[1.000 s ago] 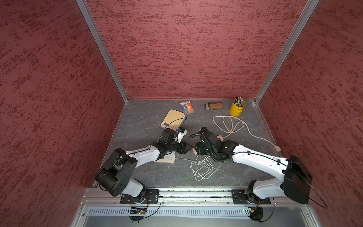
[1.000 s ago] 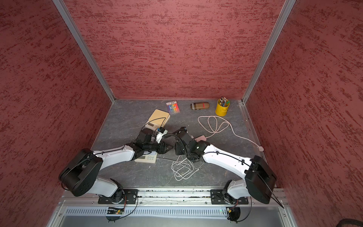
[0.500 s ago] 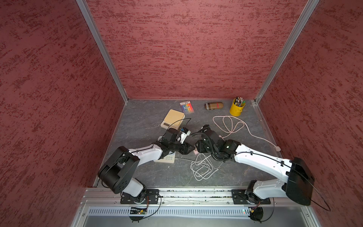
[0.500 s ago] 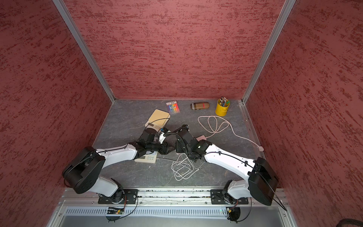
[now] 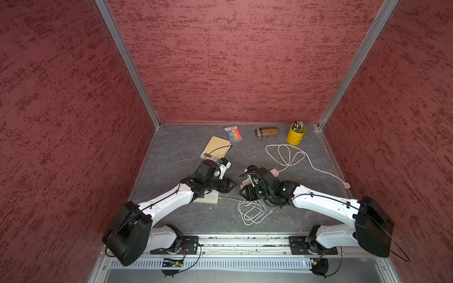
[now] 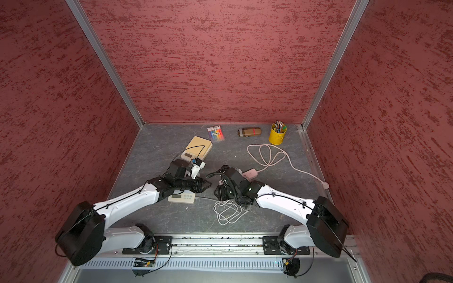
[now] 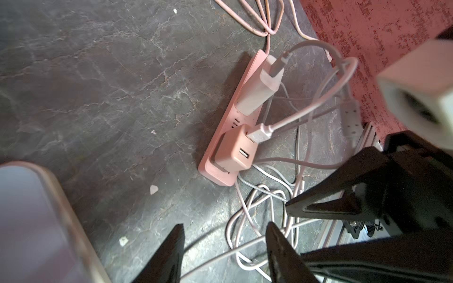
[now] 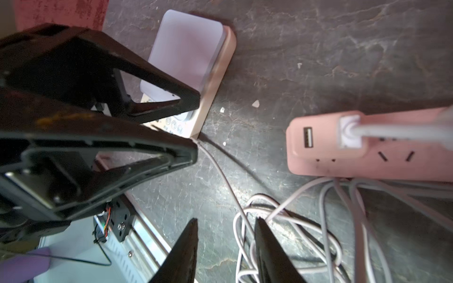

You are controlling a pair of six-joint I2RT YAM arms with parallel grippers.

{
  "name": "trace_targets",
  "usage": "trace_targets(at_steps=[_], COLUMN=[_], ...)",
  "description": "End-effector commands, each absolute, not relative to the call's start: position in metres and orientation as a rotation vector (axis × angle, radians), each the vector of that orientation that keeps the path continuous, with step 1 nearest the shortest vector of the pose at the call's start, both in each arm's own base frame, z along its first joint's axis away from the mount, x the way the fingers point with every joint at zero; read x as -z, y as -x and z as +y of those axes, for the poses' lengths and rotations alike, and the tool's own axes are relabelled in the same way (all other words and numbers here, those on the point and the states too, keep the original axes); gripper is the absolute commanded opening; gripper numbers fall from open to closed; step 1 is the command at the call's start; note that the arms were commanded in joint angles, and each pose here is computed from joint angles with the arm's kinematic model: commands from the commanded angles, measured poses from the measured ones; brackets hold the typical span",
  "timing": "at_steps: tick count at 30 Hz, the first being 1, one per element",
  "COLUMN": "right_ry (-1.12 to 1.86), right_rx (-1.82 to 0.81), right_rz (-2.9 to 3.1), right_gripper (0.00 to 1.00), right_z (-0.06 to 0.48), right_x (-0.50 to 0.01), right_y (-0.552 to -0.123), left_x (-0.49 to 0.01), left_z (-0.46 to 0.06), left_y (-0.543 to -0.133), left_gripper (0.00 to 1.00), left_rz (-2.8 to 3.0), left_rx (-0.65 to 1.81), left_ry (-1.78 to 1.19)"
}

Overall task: Charge the electronic scale
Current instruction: Pick up the charging cable from the center of the board.

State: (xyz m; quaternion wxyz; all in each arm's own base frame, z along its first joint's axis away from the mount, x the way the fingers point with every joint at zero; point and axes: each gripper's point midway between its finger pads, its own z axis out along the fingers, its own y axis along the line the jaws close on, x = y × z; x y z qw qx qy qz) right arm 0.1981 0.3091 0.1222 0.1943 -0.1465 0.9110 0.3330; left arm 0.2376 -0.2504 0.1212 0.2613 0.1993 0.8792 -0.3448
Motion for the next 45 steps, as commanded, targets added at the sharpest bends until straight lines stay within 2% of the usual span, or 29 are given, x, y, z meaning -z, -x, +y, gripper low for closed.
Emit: trace_targets(at_steps=[1, 9, 14, 17, 19, 24, 28, 35, 45], right_ry=[0.552, 0.61, 0.539, 0.464, 0.383, 0.127, -0.091, -0.284, -0.341], right_rx=[-1.05, -1.115, -1.041, -0.955, -0.884, -0.782, -0.622, -0.29, -0.301], right_rz=[2.476, 2.375, 2.317, 2.318, 2.332, 2.308, 2.317, 2.4, 2.387], right_gripper=[0.41, 0.4, 0.4, 0.4, 0.38, 0.37, 0.38, 0.45, 0.46], right_z=[0.319, 0.319, 0.305, 0.284, 0.266, 0.218, 0.177, 0.121, 0.093], right_x=[-0.144, -0.166, -0.184, -0.186, -0.184, -0.192, -0.184, -0.155, -0.15], right_y=[-0.184, -0.178, -0.187, -0.191, -0.192, -0.194, -0.2, -0.222, -0.256], left_x=[-0.098, -0.084, -0.069, -0.057, -0.056, -0.072, -0.081, -0.056, -0.034], left_z=[-0.24, -0.267, -0.287, -0.297, -0.308, -0.343, -0.377, -0.417, -0.424], left_y=[-0.197, -0.125, -0.097, -0.095, -0.093, -0.074, -0.06, -0.075, -0.123], left_gripper=[0.49, 0.37, 0.39, 0.48, 0.49, 0.44, 0.38, 0.35, 0.35], left_rz=[2.527, 2.419, 2.344, 2.357, 2.342, 2.173, 2.097, 2.209, 2.331], left_rx=[0.85, 0.756, 0.676, 0.658, 0.664, 0.549, 0.556, 0.446, 0.345], left_ry=[-0.553, -0.869, -1.056, -1.05, -1.065, -1.283, -1.414, -1.505, -1.444])
